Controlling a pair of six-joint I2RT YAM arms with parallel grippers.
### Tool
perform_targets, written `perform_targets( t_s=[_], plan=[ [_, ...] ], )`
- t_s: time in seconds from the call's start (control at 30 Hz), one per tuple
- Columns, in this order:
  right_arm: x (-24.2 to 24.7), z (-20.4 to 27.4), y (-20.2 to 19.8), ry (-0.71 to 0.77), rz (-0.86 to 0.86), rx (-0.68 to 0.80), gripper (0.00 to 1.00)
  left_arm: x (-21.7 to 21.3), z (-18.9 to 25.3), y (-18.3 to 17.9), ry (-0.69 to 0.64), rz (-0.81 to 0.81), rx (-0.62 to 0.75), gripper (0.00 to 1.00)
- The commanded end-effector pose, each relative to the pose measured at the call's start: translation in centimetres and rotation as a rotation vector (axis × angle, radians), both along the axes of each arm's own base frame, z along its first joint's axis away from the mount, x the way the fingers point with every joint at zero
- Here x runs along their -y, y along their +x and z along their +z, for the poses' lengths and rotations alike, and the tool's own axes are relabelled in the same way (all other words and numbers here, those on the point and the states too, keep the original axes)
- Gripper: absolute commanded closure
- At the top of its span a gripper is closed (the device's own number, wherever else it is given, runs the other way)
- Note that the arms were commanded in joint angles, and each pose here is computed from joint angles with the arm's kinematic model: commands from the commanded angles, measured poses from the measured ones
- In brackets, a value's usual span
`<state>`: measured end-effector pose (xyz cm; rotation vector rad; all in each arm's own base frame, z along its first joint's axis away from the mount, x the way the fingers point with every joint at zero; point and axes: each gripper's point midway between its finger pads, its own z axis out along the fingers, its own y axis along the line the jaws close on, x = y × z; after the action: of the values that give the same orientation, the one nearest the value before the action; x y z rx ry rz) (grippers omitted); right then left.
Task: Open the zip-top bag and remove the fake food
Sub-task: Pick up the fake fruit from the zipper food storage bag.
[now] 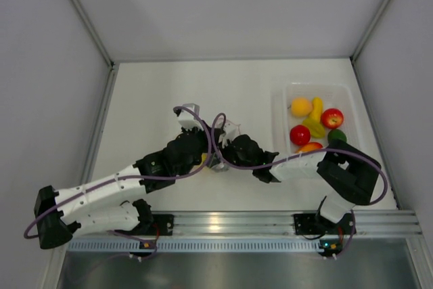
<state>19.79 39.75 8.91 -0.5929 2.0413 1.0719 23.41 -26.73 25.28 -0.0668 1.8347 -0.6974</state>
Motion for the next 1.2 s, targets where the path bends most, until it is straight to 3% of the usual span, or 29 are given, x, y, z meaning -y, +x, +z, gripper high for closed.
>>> perform_targets(
  t_s=[0.0, 0.1, 0.33, 0.73, 1.17],
  plan=[
    [-1.2, 5.4, -0.9, 0.099, 0.11, 0.152, 1.0, 0.4, -0.3, -0.2, 0.012, -0.036, 0.016, 1.0],
    [-0.9, 6.3, -1.2, 0.147, 0.107, 0.156, 1.0, 0.1, -0.8, -0.2, 0.013, -0.025, 0.011, 1.0],
    [0.2, 6.9, 1.8, 0.089, -0.116, 0.085, 1.0, 1.1, -0.2, -0.6, -0.055, -0.073, 0.026, 1.0],
    [1.2, 4.6, 1.4, 0.054, -0.15, 0.031, 1.0, -2.9, -0.3, 0.4, -0.106, 0.125, 0.043, 1.0],
    [1.7, 9.5, 2.2, -0.018, -0.209, 0.086, 1.0, 0.1, -1.4, -0.1, -0.099, -0.007, 0.034, 1.0]
  ],
)
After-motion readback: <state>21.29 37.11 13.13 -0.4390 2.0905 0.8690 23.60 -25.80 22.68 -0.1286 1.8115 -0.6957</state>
